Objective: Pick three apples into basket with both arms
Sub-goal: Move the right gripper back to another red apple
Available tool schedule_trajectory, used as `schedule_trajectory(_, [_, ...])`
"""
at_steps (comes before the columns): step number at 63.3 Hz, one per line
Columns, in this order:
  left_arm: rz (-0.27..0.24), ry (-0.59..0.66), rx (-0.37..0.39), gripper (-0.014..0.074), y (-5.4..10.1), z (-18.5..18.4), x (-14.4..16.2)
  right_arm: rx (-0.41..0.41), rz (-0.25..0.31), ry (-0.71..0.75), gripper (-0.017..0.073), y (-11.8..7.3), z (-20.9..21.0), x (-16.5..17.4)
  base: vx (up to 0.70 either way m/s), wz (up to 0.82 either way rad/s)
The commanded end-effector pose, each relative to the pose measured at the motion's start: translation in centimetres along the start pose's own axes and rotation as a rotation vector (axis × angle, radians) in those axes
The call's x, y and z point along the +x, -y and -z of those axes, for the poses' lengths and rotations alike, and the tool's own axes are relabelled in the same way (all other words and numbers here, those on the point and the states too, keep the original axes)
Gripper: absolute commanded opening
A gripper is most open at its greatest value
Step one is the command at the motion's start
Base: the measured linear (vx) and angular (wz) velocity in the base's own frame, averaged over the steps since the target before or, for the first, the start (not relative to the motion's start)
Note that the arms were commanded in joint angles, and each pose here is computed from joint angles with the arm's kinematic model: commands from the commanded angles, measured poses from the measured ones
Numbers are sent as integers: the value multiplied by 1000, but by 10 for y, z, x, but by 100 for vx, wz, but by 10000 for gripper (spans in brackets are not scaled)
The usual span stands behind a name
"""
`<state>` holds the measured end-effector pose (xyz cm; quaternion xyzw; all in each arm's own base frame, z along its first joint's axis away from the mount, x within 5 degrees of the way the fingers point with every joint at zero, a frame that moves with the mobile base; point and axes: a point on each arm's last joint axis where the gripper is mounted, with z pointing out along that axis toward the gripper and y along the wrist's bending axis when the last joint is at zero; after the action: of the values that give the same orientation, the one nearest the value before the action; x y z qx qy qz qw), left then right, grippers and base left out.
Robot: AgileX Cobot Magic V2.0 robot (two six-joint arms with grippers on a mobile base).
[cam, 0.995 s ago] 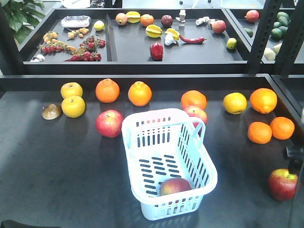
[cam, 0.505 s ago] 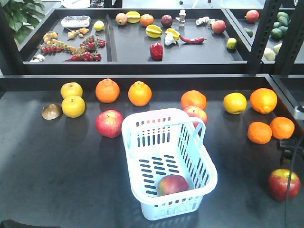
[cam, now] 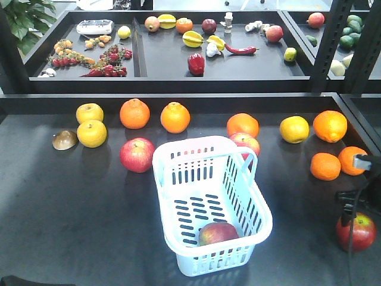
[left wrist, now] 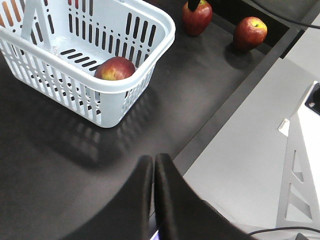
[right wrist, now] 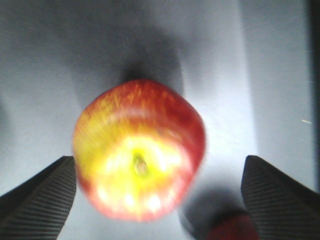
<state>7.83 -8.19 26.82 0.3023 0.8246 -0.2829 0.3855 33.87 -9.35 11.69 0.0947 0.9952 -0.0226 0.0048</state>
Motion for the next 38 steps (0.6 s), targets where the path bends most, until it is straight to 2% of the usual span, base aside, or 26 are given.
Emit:
schedule_trajectory(1, [16, 72, -9, -6, 1, 3, -11, 9, 12, 67, 619, 2, 11, -9, 0, 0])
schedule_trajectory(8, [16, 72, -9, -6, 1, 3, -11, -1, 10, 44, 606, 1, 2, -9, 0, 0])
schedule_trajectory(18, [16, 72, -9, -6, 1, 3, -11, -35, 50, 34, 545, -3, -4, -9, 0, 0])
schedule_trajectory(25, [16, 72, -9, -6, 1, 3, -11, -52, 47, 40, 440, -4, -1, -9, 0, 0])
schedule_trajectory(31, [16, 73, -10, -6, 1, 3, -11, -70, 46, 56, 306, -6, 7, -9, 0, 0])
schedule_trajectory(38, [16, 75, -11, -6, 0, 3, -11, -110, 74, 112, 143, -9, 29, -7, 0, 0])
